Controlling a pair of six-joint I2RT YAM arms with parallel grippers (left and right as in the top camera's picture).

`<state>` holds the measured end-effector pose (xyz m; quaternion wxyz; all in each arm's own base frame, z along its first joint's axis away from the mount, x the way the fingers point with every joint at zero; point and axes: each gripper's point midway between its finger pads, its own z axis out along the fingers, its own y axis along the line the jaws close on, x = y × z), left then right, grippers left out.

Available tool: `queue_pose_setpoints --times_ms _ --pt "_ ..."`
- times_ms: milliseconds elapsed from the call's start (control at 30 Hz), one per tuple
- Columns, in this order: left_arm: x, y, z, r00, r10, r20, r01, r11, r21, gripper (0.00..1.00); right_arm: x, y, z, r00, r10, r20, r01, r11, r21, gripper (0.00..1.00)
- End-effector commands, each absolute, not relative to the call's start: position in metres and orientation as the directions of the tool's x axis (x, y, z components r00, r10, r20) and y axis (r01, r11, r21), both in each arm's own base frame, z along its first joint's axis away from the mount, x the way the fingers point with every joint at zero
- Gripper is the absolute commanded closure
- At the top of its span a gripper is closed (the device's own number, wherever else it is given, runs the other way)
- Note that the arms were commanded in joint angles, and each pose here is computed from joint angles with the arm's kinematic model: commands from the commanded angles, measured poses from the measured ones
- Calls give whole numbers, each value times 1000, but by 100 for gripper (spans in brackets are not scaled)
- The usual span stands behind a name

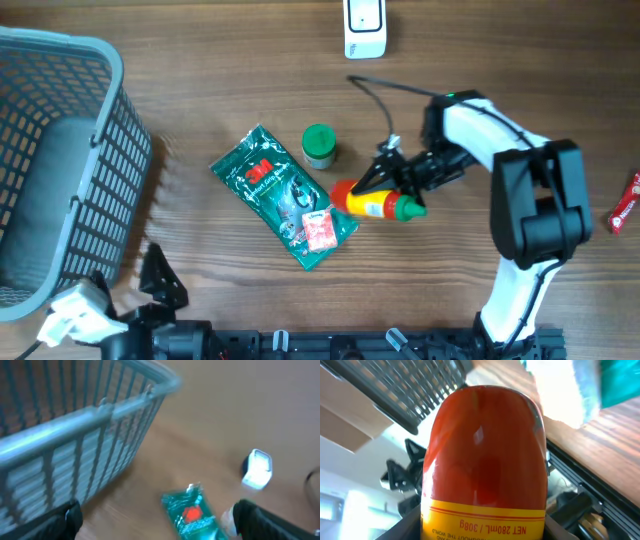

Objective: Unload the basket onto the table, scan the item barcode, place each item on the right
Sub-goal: 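Lift the sriracha bottle horizontally over the glove pack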

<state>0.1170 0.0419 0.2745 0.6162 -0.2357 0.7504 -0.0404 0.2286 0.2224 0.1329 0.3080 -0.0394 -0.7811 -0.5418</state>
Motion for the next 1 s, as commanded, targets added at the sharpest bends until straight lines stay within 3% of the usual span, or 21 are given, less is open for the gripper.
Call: queue_pose_setpoints --times_ms 0,500,700,833,967 --pt "110 43 252 -212 -402 -891 -337 886 -319 0 218 244 146 -815 -333 474 353 364 862 85" --pt "110 43 252 -212 -402 -891 -337 886 -320 0 221 256 169 -827 -325 459 381 277 882 86" --pt "110 43 252 -212 -402 -891 -337 886 -320 0 213 252 181 -844 -339 416 322 300 898 89" --pt "110 43 252 -212 -402 -891 -337 886 -320 0 194 242 211 -882 -361 303 178 341 923 90" --pt "110 43 252 -212 -402 -891 -337 886 -320 0 178 237 248 -914 -364 177 69 292 954 87"
